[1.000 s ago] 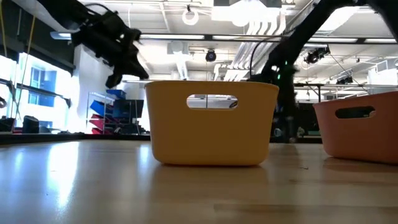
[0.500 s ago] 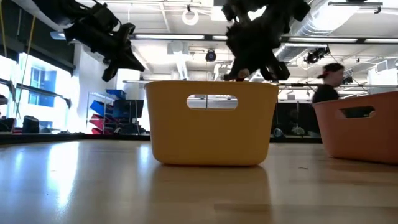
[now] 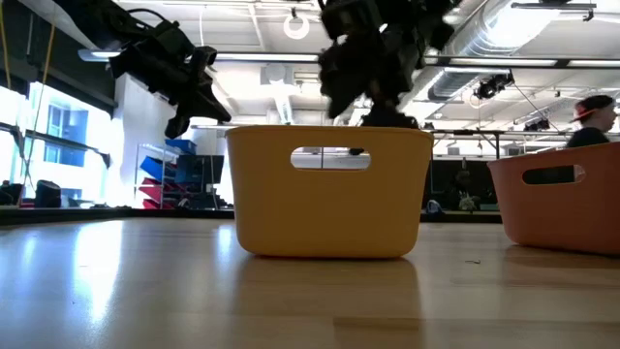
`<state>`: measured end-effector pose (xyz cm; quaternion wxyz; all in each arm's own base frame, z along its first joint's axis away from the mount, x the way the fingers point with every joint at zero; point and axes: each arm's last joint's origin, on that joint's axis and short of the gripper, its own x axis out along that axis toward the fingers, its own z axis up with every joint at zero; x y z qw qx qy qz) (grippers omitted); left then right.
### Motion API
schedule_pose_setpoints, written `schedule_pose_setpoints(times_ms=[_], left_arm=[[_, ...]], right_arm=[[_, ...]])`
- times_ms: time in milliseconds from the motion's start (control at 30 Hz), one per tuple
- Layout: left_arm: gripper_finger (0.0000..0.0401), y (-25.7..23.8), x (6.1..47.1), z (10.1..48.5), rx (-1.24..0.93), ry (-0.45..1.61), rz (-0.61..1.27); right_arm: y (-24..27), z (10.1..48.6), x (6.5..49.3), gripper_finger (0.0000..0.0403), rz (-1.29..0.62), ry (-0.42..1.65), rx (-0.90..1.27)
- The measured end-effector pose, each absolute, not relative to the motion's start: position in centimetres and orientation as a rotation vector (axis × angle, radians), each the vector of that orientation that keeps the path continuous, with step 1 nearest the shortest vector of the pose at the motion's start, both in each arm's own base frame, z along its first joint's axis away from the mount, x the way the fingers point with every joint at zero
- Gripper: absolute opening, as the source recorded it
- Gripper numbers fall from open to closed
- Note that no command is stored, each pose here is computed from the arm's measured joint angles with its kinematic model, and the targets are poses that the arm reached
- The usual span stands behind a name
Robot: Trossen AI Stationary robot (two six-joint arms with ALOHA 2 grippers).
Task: Sort batteries
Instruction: Put the black battery into the orange bin
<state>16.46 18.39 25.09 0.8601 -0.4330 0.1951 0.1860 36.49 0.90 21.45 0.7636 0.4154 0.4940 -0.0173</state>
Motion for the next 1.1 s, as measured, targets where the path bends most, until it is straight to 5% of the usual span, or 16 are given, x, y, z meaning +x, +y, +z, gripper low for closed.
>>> schedule_pose_setpoints(times_ms=[233, 433, 967, 1100], left_arm=[[0.0000, 18.4, 16.5, 25.1, -0.894, 0.410, 0.392], [0.0000, 18.4, 16.5, 25.1, -0.898, 0.409, 0.394], [0.0000, 17.1, 18.1, 25.0, -0.873, 0.440, 0.449], [0.0000, 17.0, 18.3, 25.0, -0.860, 0.439, 0.472]], right_arm=[[-2.9, 26.5, 32.6, 0.0238, -0.196, 1.256, 0.300], [-6.8, 22.0, 31.7, 0.0239, -0.132, 1.338, 0.052], [-9.3, 13.5, 33.9, 0.0193, 0.156, 1.400, -0.060], [-9.8, 12.9, 33.9, 0.0142, 0.065, 1.414, -0.046]])
